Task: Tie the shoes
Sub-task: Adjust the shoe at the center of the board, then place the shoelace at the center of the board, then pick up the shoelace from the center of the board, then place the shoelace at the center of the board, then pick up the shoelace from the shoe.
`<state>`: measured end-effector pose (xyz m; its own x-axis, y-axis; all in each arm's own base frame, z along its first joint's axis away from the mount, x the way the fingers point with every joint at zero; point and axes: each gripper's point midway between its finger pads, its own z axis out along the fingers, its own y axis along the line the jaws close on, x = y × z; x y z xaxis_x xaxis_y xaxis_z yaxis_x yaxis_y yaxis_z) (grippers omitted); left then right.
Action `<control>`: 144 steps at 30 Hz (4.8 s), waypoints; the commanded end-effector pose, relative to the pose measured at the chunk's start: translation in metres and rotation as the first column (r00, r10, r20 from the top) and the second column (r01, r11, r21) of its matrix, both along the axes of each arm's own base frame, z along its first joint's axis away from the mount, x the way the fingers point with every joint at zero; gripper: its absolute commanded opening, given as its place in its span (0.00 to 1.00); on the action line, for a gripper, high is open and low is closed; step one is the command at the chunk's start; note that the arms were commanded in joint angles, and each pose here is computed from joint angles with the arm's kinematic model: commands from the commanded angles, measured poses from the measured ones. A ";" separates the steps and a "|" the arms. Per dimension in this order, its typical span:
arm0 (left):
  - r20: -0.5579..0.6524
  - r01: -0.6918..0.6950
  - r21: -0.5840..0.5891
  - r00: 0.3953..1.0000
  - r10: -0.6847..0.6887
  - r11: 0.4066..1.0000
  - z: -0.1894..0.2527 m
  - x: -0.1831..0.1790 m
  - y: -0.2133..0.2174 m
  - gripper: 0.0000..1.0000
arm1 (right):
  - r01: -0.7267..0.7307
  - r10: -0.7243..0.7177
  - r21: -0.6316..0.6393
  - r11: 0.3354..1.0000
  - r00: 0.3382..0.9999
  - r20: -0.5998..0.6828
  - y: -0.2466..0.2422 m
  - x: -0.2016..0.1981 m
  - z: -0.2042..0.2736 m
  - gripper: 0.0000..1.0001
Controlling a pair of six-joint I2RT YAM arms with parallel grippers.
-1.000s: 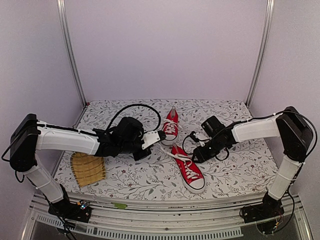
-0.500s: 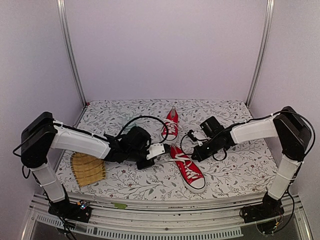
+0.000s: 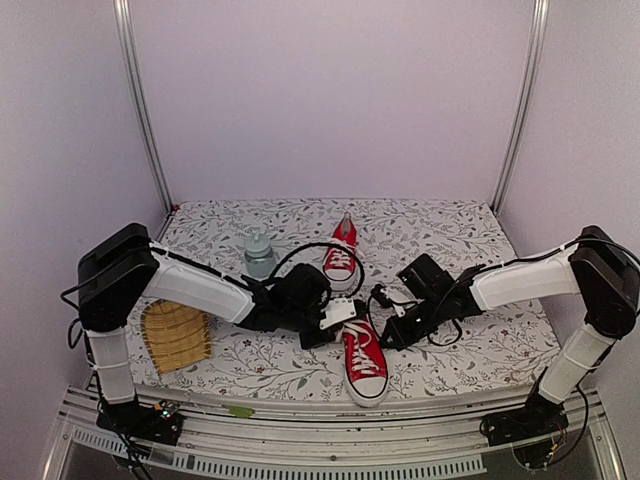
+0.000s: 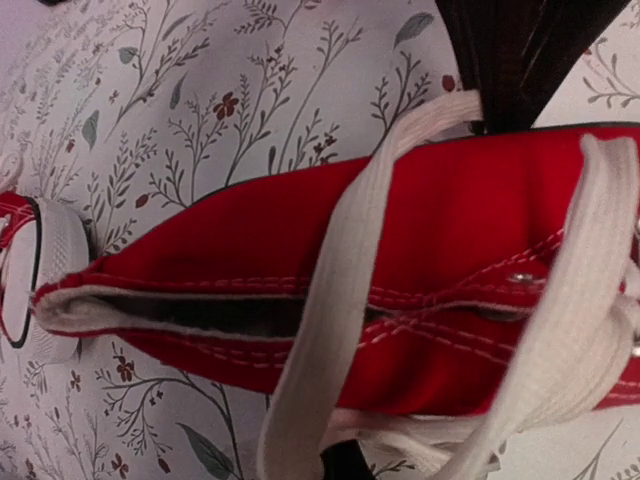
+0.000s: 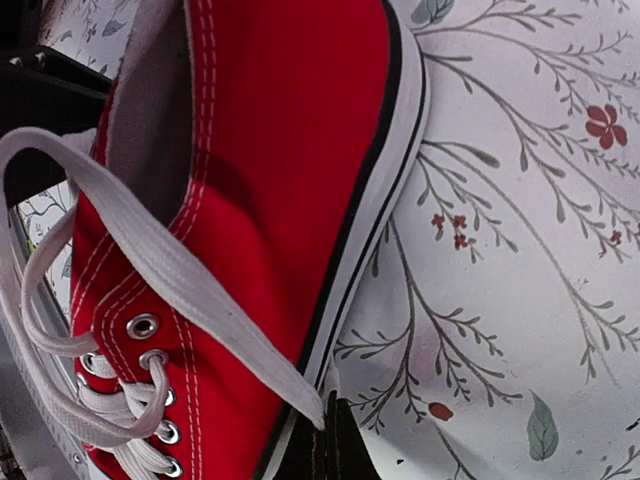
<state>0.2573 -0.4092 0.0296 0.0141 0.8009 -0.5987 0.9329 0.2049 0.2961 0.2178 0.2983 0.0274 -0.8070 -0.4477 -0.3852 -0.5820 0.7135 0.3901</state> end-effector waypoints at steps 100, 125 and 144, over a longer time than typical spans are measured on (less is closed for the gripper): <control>0.271 0.088 -0.291 0.963 -0.006 0.953 0.140 -0.028 0.025 0.00 | 0.007 0.003 0.375 0.927 1.000 -0.026 0.096 0.061 0.137 0.44; 0.261 0.036 -0.360 0.963 0.063 0.932 0.145 -0.026 0.048 0.00 | -0.037 0.080 0.235 0.971 0.981 -0.178 0.058 0.021 0.047 0.31; 0.280 0.046 -0.462 0.955 0.097 0.886 0.164 -0.010 0.040 0.00 | -0.093 0.119 0.209 0.973 0.986 -0.114 0.053 0.016 0.062 0.01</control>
